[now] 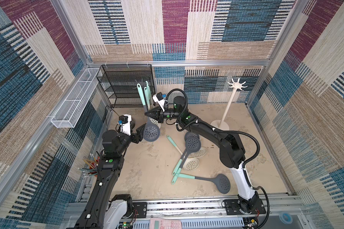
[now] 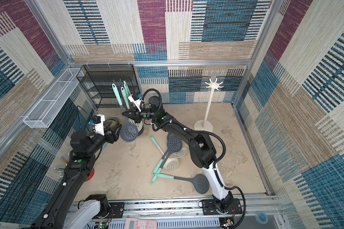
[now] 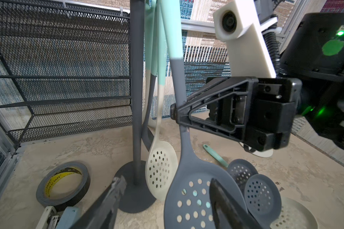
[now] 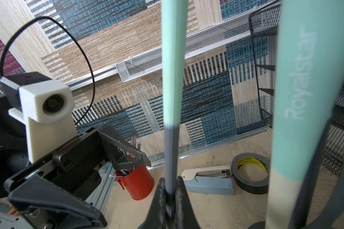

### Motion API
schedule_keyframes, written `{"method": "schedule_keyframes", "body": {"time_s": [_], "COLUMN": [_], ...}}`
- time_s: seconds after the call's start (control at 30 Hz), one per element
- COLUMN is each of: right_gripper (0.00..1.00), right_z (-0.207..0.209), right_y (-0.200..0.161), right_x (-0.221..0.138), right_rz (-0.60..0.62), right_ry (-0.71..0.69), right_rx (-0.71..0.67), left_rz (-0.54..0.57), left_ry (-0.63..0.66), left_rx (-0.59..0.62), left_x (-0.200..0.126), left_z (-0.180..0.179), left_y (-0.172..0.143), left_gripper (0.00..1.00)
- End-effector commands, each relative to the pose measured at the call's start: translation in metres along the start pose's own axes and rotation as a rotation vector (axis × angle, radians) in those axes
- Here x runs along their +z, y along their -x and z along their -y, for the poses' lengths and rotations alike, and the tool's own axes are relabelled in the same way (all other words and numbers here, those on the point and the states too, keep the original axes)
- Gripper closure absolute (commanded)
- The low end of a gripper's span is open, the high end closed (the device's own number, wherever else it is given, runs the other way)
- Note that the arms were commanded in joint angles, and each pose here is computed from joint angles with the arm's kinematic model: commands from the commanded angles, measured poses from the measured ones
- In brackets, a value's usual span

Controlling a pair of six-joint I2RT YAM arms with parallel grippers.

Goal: Hang the skimmer on the kitchen utensil rack
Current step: Hang the skimmer on the rack.

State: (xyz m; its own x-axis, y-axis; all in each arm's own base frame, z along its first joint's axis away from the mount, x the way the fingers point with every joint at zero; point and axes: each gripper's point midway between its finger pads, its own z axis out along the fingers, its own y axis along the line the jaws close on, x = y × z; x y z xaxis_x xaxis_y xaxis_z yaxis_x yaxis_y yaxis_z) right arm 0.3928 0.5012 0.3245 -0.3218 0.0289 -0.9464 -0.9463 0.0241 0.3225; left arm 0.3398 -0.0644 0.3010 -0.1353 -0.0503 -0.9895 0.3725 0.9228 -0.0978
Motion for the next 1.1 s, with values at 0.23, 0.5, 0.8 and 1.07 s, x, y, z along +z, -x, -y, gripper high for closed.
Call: {"method": "schedule_keyframes", "body": {"time_s": [0.23,0.5,0.8,1.07], "right_gripper": [1.00,1.00,1.00,1.00], "right_z": [0.010,0.014,0.017,0.017], "right_y": [-0.002,-0.009,-0.015,-0.022], "right_x": [0.007,0.009,0.005,0.003], "right_rz": [-0.004,-0.015,-0.014,-0.006], "right_ry": [-0.002,-0.010,-0.043,-0.032], "right_rx": [0.050,0.075,0.086,0.121], "left_rz": [0.019,0.021,0.024,0.022], "left_ry": [0.019,0.010,0.008,0.004], "left_rx": [0.001,0.002,0.002,0.003], "left_x": [0.000,-0.001,-0.001,-0.001], "left_z": [-0.003,-0.002,-0.001,0.000], "left_y": [0.006,0.006,0.007,0.007], "left_gripper": [0.29,0.29,0.29,0.29]}}
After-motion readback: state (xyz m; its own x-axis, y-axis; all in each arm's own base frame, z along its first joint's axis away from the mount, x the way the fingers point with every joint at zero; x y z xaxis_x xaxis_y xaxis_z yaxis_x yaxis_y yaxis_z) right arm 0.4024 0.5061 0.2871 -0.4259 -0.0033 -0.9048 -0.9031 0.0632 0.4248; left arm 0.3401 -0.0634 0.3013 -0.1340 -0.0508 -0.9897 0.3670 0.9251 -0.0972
